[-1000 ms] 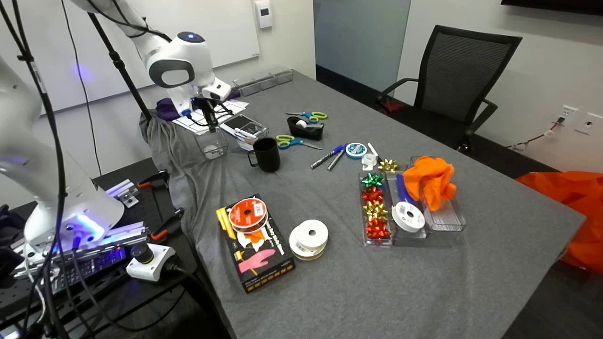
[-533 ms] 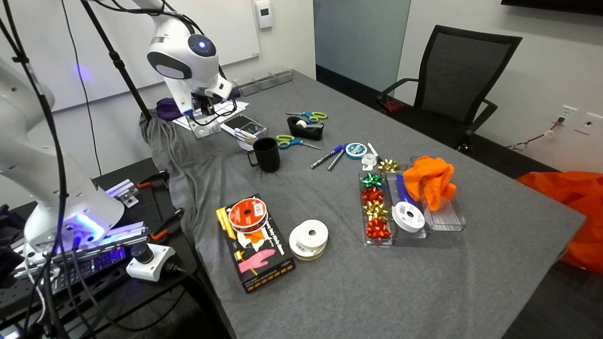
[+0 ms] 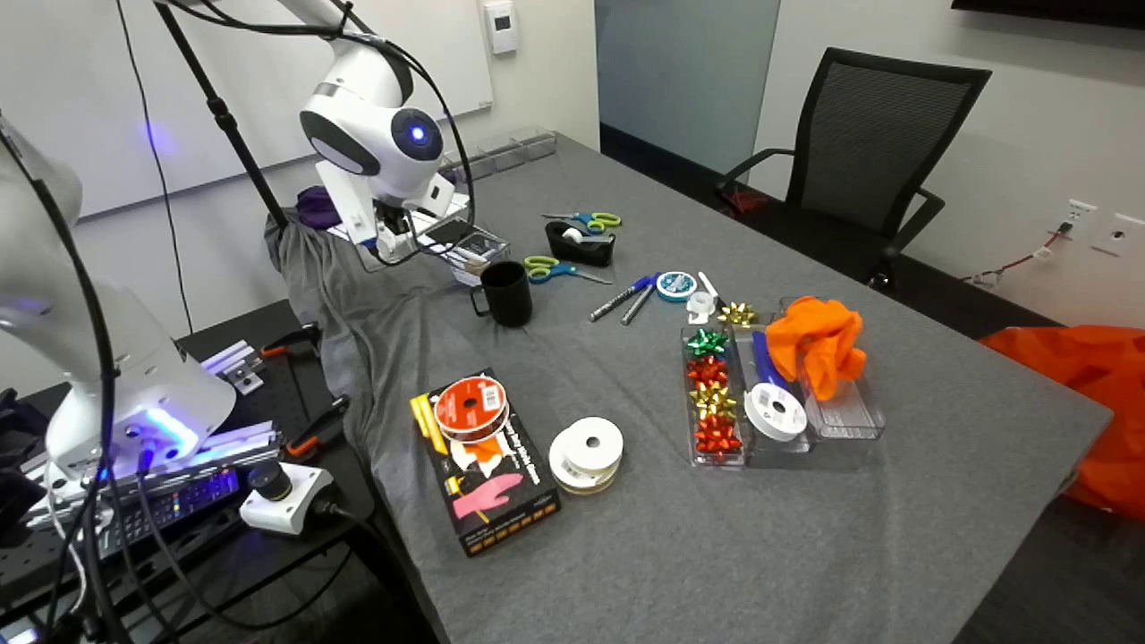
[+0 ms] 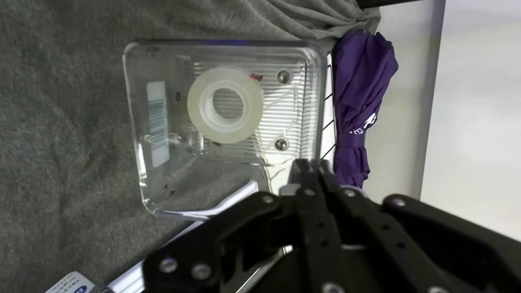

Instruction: Lay the tray on its side

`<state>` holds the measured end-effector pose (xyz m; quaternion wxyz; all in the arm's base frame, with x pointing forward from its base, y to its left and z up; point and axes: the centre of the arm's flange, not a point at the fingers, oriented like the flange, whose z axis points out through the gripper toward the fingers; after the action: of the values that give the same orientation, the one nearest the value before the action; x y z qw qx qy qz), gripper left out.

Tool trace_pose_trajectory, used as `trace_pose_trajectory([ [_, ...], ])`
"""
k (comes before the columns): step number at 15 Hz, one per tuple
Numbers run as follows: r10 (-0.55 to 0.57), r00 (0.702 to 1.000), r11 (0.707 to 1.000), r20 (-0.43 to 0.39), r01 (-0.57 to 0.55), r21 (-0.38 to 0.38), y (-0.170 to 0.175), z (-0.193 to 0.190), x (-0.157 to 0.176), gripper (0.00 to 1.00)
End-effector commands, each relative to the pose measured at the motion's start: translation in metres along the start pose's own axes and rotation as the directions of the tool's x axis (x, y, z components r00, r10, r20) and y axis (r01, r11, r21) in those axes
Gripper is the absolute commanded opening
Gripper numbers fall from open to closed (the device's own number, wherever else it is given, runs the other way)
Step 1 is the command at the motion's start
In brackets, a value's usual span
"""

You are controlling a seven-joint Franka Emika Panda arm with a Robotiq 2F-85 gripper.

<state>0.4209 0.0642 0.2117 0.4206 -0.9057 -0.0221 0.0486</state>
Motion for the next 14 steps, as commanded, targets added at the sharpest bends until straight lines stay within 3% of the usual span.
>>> trace_pose_trajectory([
  [1,-0.026,1.0,0.999,-0.001,0.026,0.04,0.013,-0.022,-0.012,0.01],
  [7,-0.045,0.999,0.999,-0.027,0.045,0.011,0.04,-0.043,-0.013,0.01],
  [14,-0.046,0.996,0.998,-0.072,0.043,-0.039,0.069,-0.034,-0.005,0.01],
])
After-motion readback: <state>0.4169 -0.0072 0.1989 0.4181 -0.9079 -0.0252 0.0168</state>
